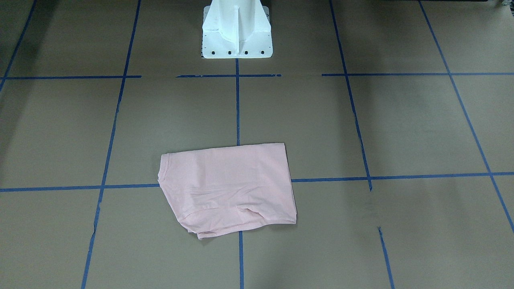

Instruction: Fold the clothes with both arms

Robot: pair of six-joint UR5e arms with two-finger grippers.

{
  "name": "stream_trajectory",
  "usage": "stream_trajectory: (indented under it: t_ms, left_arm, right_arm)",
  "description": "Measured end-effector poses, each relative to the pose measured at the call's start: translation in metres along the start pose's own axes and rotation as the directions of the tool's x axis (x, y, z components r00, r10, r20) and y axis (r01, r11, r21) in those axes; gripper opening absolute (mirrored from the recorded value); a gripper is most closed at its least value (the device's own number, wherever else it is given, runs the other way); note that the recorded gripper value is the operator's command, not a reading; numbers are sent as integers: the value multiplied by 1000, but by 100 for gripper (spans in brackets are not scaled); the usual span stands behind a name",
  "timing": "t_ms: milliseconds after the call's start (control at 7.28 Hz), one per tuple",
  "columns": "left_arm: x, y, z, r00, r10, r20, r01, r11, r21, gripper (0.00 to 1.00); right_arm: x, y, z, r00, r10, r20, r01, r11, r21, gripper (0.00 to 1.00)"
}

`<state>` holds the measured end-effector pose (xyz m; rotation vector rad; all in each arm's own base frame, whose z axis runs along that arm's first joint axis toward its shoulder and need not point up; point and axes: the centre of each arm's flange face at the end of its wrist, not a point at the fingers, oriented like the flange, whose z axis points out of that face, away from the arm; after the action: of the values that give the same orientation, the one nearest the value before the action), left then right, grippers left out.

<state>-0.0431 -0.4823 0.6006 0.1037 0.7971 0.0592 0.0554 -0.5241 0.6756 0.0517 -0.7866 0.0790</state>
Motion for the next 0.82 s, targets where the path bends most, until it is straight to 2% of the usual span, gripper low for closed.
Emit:
stream_trajectory:
  t_ms: [275, 825]
  left_arm:
    - [1, 1, -1, 1000, 2, 4, -2, 1000, -2, 100]
    - [8, -8, -5, 1000, 12, 2, -12, 1000, 3, 100]
  right_arm:
    - [-20, 6, -7, 1000, 1, -6, -2, 999, -39, 100]
    - [-54, 22, -29, 996, -83, -29, 81, 993, -81, 100]
